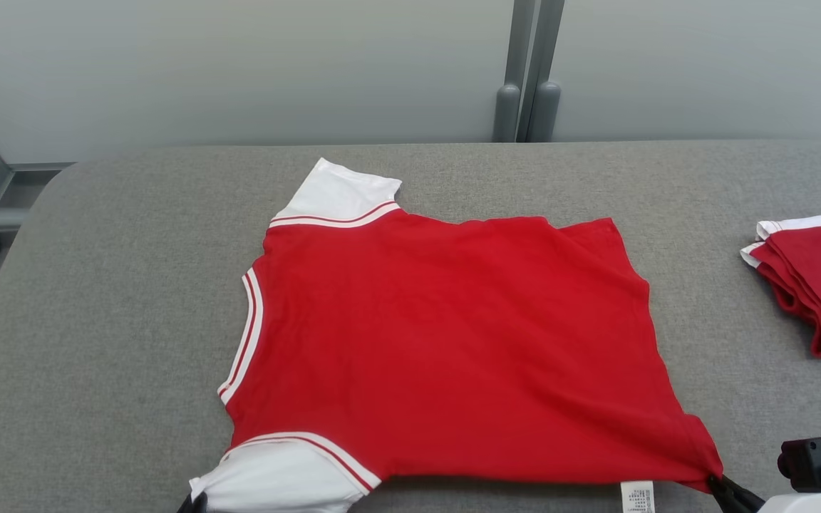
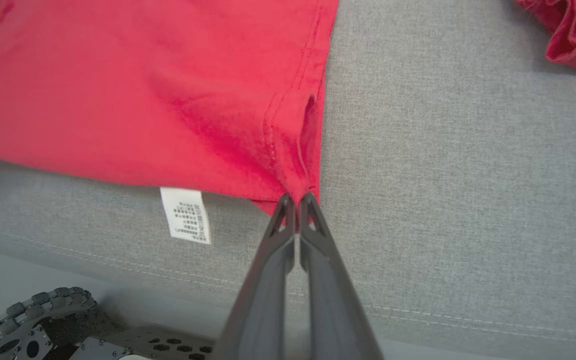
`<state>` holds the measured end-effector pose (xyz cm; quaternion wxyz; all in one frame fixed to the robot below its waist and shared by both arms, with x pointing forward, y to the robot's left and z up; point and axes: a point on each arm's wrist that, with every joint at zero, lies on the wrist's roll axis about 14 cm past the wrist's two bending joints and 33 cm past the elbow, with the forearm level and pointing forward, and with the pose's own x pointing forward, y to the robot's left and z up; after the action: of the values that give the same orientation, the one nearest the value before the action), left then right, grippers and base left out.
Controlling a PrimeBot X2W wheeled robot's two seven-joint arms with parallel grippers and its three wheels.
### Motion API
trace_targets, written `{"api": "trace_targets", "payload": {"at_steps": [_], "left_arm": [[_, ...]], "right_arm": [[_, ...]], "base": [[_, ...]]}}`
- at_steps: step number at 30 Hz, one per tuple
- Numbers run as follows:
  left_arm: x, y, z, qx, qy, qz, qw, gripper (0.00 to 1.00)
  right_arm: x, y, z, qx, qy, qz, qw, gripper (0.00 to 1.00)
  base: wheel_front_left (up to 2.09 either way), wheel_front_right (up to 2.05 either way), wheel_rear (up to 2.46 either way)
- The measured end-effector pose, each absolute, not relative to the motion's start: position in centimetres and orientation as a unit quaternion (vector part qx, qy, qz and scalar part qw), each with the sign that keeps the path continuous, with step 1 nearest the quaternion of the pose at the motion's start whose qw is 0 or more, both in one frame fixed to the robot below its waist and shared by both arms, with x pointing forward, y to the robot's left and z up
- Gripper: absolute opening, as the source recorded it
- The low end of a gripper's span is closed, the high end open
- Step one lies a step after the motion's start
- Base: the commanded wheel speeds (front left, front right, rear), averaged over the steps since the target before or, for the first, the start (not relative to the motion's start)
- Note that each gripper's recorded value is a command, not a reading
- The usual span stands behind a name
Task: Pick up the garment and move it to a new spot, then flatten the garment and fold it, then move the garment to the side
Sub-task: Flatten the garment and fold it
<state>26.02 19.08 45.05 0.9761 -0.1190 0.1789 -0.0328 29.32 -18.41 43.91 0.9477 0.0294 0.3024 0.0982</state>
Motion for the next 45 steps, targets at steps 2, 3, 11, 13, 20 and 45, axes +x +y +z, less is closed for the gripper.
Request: {"api": "trace_targets", "payload": {"at_steps": [2, 3, 11, 13, 20, 45], "left_arm": [[25.7, 18.6, 44.7, -0.111, 0.197, -0.051, 0.973, 0.0], [25.6, 18.5, 44.7, -0.106, 0.202, -0.058, 0.972, 0.0], [27.5, 16.9, 46.9, -0.118, 0.179, -0.095, 0.972, 0.0], [28.8, 16.2, 47.6, -0.128, 0.165, -0.105, 0.972, 0.0], [33.7, 15.8, 47.6, -0.118, 0.149, -0.114, 0.975, 0.0], [44.9, 15.9, 42.0, -0.065, 0.188, -0.112, 0.974, 0.0]], "right_arm": [[28.7, -18.3, 43.6, 0.031, 0.314, 0.1, 0.944, 0.0], [28.5, -18.2, 43.6, 0.034, 0.316, 0.101, 0.943, 0.0], [30.0, -18.1, 45.7, 0.03, 0.28, 0.109, 0.954, 0.0], [30.9, -17.7, 46.1, 0.026, 0.271, 0.118, 0.955, 0.0], [34.8, -16.3, 46.6, 0.013, 0.254, 0.153, 0.955, 0.0], [45.4, -14.3, 40.7, -0.035, 0.303, 0.194, 0.932, 0.0]], "base": [[0.0, 0.0, 0.0], [0.0, 0.0, 0.0], [0.0, 0.0, 0.0], [0.0, 0.0, 0.0], [0.0, 0.0, 0.0], [0.0, 0.0, 0.0]]}}
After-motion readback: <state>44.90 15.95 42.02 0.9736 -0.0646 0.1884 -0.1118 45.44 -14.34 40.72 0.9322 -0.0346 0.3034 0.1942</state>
